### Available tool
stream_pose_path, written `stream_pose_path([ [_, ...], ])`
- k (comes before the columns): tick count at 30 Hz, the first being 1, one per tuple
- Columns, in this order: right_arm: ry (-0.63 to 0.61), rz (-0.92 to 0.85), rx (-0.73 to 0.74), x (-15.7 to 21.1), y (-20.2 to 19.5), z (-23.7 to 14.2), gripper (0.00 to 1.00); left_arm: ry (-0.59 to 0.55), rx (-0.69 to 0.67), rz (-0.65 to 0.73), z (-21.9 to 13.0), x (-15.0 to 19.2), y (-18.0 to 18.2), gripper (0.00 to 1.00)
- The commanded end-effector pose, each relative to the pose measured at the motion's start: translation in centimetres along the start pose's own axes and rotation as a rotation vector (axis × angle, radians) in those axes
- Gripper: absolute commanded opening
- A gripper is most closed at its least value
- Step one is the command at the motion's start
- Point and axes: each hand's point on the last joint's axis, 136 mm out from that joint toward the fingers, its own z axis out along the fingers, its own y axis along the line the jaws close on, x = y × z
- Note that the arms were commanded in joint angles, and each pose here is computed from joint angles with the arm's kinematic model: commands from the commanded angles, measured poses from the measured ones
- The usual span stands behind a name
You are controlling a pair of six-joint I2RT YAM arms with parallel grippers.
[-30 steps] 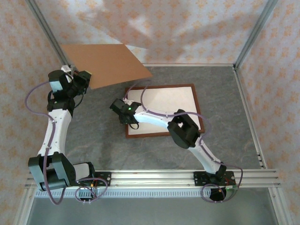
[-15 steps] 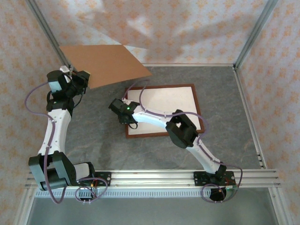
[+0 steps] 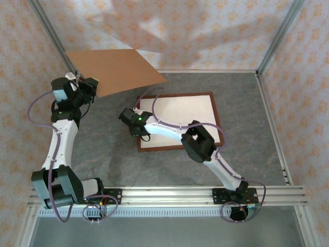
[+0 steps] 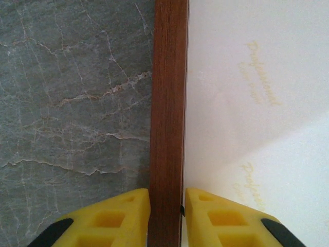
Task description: Put the photo into the frame
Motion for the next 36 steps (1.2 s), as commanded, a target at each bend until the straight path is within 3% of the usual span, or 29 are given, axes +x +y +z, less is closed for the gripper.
stream_pose_path([
  [1,0.032,-0.004,0.056,1.28,-0.88,1.32,0.25,-0.062,0.129,0.074,-0.62,-1.58,-3.36,0.0],
  [8,0.041,-0.003,0.06,1.51,-0.91,1.51,0.24,-0.062,0.127,0.071,-0.56,-1.56,-3.21,0.0],
  [31,0.026,0.042,0.106,1.55,-1.14,1.45,0.06,-0.069,0.123,0.061,-0.52,-1.75,-2.8,0.0],
  [36,0.009,0.036,0.1,0.98,-0.84,0.94,0.08,-0.067,0.117,0.055,-0.36,-1.71,-2.42,0.0],
])
